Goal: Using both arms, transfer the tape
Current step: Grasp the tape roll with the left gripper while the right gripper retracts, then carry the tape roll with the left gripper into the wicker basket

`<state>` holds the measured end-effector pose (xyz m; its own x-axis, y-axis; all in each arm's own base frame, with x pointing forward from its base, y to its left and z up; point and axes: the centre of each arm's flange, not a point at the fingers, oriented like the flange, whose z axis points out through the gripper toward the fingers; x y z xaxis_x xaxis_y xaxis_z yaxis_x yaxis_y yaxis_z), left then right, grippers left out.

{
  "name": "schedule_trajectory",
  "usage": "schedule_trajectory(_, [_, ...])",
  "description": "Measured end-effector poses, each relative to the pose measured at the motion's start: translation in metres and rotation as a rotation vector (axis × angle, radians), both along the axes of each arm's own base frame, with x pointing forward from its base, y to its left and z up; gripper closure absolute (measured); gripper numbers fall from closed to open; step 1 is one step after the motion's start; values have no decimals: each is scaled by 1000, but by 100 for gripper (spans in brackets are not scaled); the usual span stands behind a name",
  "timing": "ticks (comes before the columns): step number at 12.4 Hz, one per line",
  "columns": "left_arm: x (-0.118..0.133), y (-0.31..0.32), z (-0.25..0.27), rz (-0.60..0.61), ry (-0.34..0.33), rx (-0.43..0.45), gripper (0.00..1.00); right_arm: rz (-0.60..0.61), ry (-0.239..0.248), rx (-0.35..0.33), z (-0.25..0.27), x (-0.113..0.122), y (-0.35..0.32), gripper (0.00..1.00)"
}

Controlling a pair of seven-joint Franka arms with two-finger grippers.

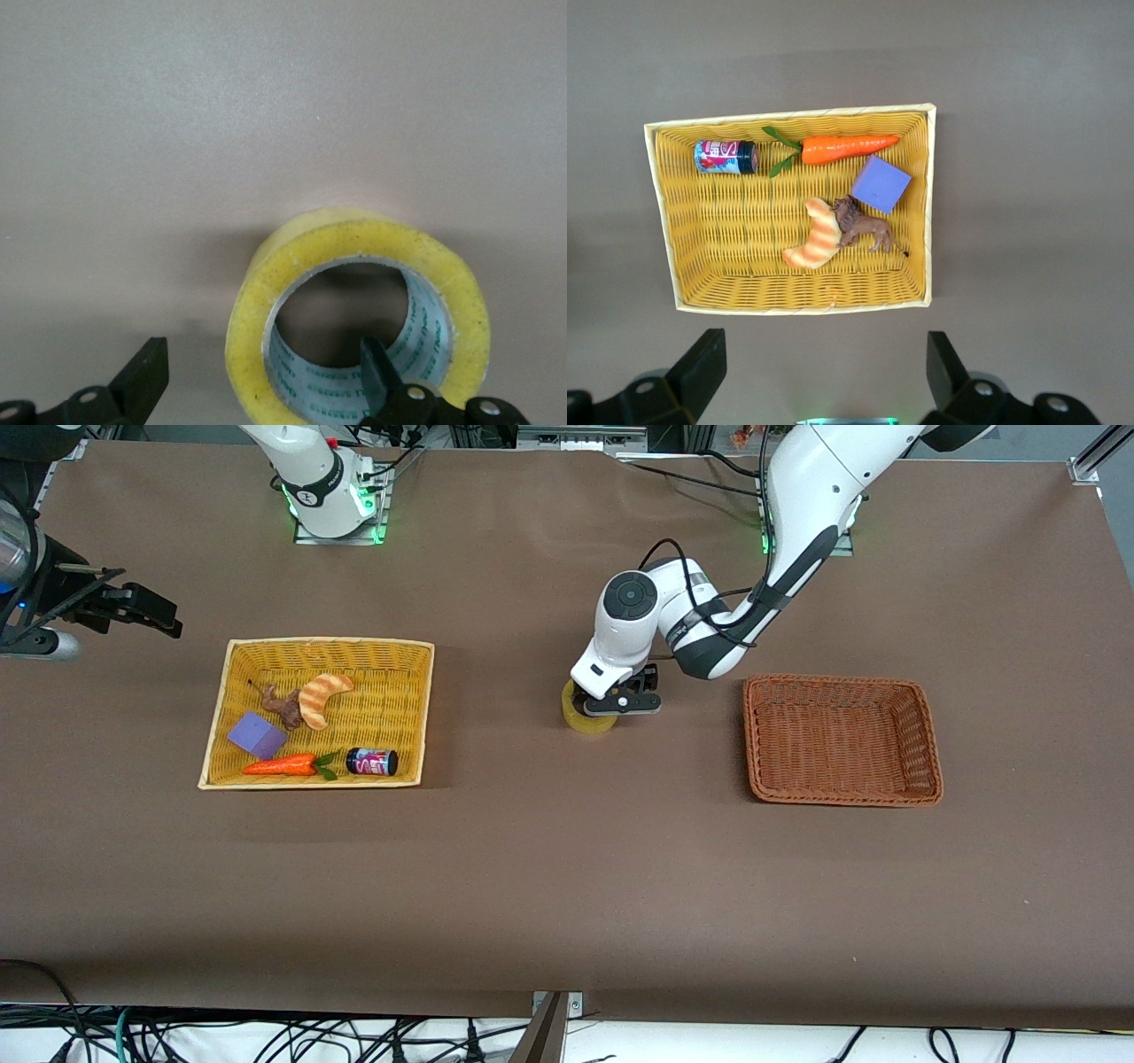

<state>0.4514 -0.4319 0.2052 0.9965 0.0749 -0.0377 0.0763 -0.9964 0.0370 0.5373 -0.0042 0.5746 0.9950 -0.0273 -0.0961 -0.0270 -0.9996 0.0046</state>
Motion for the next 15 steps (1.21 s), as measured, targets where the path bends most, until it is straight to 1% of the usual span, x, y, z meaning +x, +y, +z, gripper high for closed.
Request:
schedule_trajectory(2, [2, 6, -9, -13, -22, 5, 4, 3, 0, 1, 0, 0, -1, 0])
schedule_trajectory(3, [3, 9, -13, -21, -30, 14, 7, 0, 0, 1, 0, 0, -4, 0])
schedule_trajectory(4, [4, 11, -16, -27, -35, 18, 8, -2, 0, 1, 0, 0, -5, 0])
schedule_trajectory(5, [4, 12, -19, -23, -36, 17, 16, -1, 1, 1, 0, 0, -6, 0])
schedule_trajectory(6, [4, 12, -20, -10, -34, 17, 31, 0, 2, 2, -1, 0, -6, 0])
schedule_trajectory(7, [4, 12, -21, 2, -33, 16, 44, 1, 2, 2, -1, 0, -6, 0])
schedule_trajectory(10, [7, 12, -19, 29, -38, 11, 78, 3, 3, 2, -2, 1, -6, 0])
schedule_trajectory(13, [17, 20, -17, 48, -39, 10, 78, 3, 4, 2, -2, 1, -6, 0])
schedule_trajectory(14, [25, 26, -13, 37, -32, 21, 78, 3, 4, 2, -2, 1, -6, 0])
schedule_trajectory(15, [36, 37, -4, -2, -6, 43, 78, 4, 4, 2, -2, 1, -6, 0])
